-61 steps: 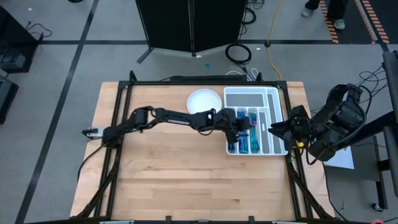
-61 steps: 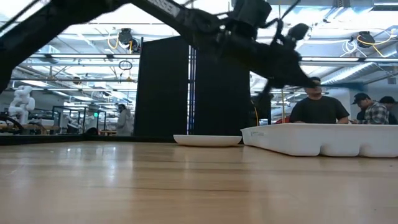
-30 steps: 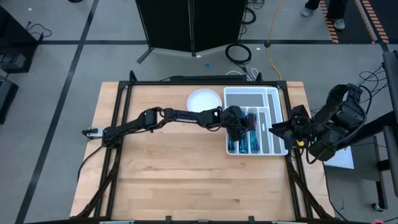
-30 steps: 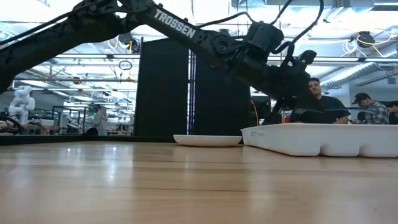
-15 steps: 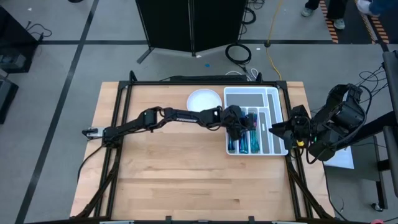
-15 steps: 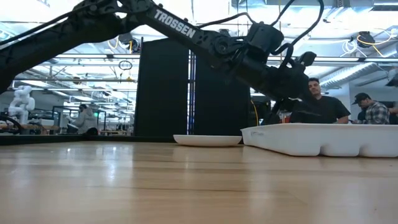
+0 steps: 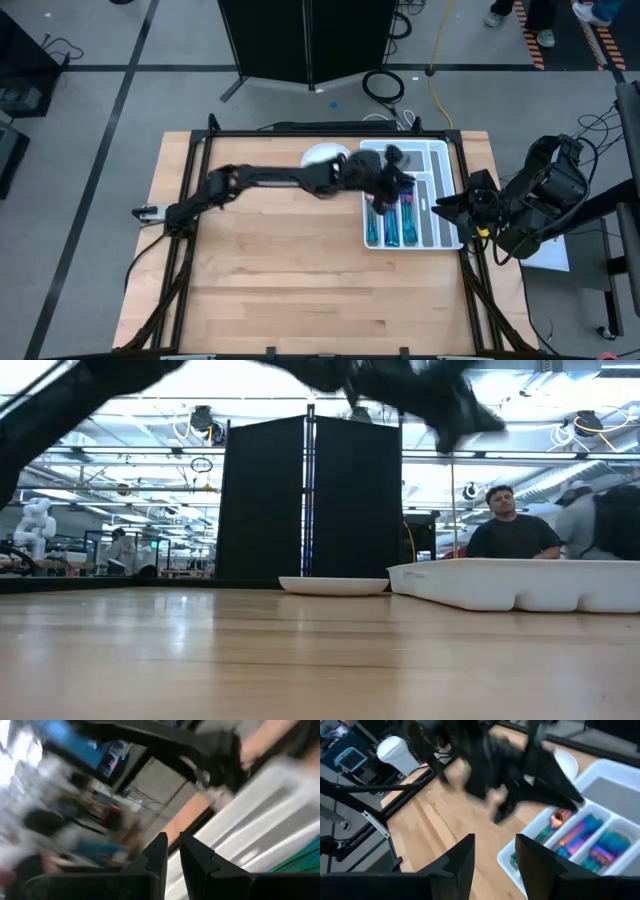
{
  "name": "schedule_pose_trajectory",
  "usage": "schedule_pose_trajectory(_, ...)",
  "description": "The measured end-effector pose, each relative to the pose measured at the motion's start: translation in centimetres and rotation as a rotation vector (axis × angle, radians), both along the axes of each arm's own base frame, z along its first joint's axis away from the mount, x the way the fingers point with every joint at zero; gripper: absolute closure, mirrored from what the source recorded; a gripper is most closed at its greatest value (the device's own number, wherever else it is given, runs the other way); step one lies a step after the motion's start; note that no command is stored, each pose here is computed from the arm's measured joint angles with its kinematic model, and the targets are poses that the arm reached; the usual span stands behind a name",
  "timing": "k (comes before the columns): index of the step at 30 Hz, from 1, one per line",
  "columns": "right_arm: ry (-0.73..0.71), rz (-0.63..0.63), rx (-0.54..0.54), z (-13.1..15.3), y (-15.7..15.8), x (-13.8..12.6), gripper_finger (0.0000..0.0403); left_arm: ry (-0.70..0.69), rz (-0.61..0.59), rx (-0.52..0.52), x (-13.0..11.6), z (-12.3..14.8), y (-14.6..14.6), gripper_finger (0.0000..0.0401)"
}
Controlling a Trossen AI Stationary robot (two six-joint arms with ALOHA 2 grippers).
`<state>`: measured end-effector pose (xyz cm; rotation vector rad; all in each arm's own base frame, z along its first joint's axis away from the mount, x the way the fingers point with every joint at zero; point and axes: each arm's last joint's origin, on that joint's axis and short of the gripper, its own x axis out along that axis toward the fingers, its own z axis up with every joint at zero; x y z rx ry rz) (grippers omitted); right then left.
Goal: Sort silverware
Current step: Return to Home Position
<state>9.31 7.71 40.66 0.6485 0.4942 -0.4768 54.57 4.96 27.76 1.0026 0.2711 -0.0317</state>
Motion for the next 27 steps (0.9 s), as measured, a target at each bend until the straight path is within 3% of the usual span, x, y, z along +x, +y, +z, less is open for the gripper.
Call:
schedule_pose_trajectory(6, -0.025, 0.047, -0.116, 0.3, 0.1, 0.2, 0.0271, 0.097, 0.021, -0.553, -5.6, 7.4, 1.3, 0.035)
schedule_pose_trajectory(10, -0.014, 0.076, -0.161, -0.1, 0.2, 0.1, 0.0271, 0.114, 0.017, -0.74, -10.2, 12.6, 0.9, 0.035)
schedule_pose_trajectory(13, -0.008, 0.101, -0.167, -0.6, 0.3, -0.2, 0.0271, 0.149, 0.01, -0.891, -13.6, 14.6, -0.3, 0.035)
schedule_pose_trajectory(15, 0.006, 0.109, -0.171, -1.1, 0.3, -0.2, 0.0271, 0.158, 0.021, -0.949, -16.0, 15.4, -1.7, 0.0352)
schedule_pose_trajectory(18, 0.079, 0.147, -0.153, -2.3, 0.6, -0.2, 0.0271, 0.062, 0.117, -0.961, -20.5, 16.3, -4.0, 0.0361)
schedule_pose_trajectory(22, 0.126, 0.173, -0.105, -2.9, 0.5, -0.1, 0.028, -0.069, 0.198, -1.018, -26.1, 15.4, -6.3, 0.0375)
schedule_pose_trajectory(27, 0.051, 0.201, -0.093, -3.2, 0.9, 0.9, 0.035, -0.227, 0.227, -1.107, -31.6, 13.1, -7.4, 0.0384)
